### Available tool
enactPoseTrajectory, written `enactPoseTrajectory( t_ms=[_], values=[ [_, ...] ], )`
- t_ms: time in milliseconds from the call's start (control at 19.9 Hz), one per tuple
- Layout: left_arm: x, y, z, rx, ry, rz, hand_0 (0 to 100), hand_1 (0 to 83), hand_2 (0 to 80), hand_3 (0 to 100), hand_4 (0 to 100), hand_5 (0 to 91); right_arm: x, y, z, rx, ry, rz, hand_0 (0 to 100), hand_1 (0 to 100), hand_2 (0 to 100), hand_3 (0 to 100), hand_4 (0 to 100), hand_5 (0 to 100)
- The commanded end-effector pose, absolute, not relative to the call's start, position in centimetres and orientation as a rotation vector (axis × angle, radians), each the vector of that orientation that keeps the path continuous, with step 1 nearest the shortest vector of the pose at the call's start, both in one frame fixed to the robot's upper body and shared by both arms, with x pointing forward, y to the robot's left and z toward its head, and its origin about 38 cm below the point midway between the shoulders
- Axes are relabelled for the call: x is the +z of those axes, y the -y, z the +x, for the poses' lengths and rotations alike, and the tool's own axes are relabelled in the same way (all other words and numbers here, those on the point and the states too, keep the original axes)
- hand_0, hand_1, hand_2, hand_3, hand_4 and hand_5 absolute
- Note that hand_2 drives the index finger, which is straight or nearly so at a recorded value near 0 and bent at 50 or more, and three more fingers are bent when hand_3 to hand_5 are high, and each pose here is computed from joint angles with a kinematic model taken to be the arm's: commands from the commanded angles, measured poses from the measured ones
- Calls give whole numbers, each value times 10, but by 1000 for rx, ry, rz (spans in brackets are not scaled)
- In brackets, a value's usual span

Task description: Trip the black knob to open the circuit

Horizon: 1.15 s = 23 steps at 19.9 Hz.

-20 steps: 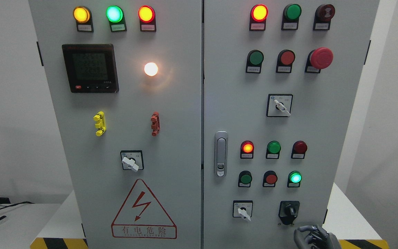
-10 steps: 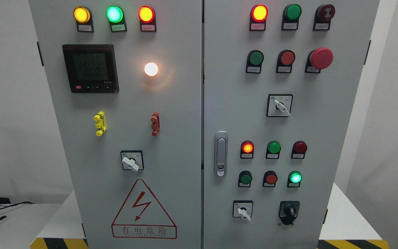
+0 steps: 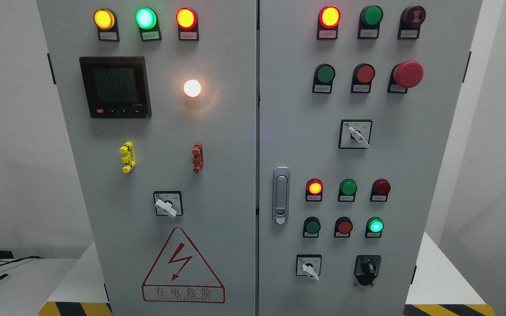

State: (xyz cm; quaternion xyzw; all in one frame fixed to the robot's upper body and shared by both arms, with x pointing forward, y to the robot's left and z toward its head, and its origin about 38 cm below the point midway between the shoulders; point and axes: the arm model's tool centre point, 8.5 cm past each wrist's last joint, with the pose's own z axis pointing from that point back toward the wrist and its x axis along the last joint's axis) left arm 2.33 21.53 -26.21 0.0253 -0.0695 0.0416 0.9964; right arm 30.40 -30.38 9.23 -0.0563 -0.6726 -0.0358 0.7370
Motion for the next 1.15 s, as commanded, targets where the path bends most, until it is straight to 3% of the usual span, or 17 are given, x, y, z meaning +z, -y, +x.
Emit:
enactPoseTrajectory(
  t_ms=[0, 602, 1103],
  values=[
    [-262, -214, 24, 53, 141, 47, 120, 389, 0, 0, 0, 0, 111, 308, 278, -89, 1522, -105, 62, 10, 289, 365, 352, 328],
    [-262, -215, 24, 53, 141, 48, 120, 389, 0, 0, 0, 0, 112, 308, 265, -91, 1535, -110, 0, 0, 91, 187, 188, 178],
    [-262, -214, 24, 53, 141, 47, 120, 389, 0, 0, 0, 0, 111, 304, 265, -98, 1533, -96, 0, 0, 67, 170, 183, 161]
  ],
)
